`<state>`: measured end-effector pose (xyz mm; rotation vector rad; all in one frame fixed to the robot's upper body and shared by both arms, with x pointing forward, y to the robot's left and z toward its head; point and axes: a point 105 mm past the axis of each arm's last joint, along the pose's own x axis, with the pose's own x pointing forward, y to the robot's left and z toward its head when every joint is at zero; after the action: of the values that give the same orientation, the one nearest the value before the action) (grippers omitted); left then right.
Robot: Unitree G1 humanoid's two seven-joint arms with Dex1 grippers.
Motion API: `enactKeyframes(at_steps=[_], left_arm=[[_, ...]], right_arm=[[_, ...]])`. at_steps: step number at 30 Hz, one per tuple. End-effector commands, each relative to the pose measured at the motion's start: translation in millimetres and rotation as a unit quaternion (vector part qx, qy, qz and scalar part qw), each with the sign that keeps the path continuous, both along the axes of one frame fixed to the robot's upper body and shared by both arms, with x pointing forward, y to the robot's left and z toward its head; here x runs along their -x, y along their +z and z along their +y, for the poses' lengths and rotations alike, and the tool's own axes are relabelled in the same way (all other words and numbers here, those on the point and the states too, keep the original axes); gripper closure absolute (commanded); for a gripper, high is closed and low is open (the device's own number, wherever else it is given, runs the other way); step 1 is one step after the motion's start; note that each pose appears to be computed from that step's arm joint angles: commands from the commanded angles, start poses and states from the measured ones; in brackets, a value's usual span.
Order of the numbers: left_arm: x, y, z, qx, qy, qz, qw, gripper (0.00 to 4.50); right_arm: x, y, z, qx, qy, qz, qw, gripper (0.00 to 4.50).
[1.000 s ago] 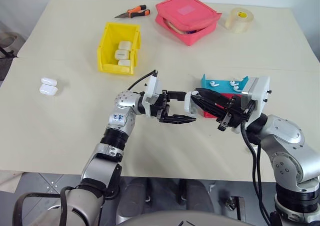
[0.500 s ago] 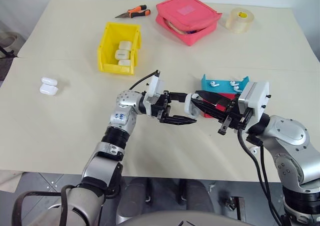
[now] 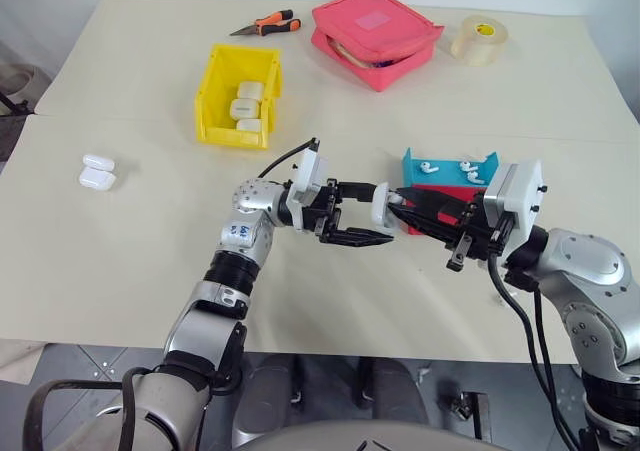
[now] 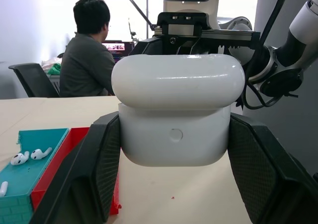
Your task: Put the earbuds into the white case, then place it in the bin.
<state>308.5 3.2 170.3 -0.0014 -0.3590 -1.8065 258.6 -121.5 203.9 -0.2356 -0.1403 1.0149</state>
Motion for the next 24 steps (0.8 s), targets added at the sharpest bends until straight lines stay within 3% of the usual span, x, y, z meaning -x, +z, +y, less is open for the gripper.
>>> enactKeyframes(at_steps=[1, 3, 4, 8, 24], left_arm=[[2, 29, 2, 0.051, 0.006, -0.052, 0.997, 1.71], [3, 29, 2, 0.051, 0.006, -0.053, 0.997, 1.71], [3, 28, 2, 0.051, 0.007, -0.053, 0.997, 1.71], [1, 27, 2, 0.05, 0.015, -0.052, 0.997, 1.71], [-25, 22, 11, 0.055, 0.09, -0.032, 0.994, 1.71]], right_arm=[[-1, -14, 1, 0.016, 0.01, 0.04, 0.999, 4.01], [-2, -13, 1, 0.019, 0.01, 0.039, 0.999, 4.01], [-2, -12, 1, 0.02, 0.01, 0.038, 0.999, 3.29], [-6, -5, 1, 0.013, 0.006, 0.024, 1.0, 2.05], [-5, 22, -22, 0.019, -0.014, 0.02, 1.0, 2.05]])
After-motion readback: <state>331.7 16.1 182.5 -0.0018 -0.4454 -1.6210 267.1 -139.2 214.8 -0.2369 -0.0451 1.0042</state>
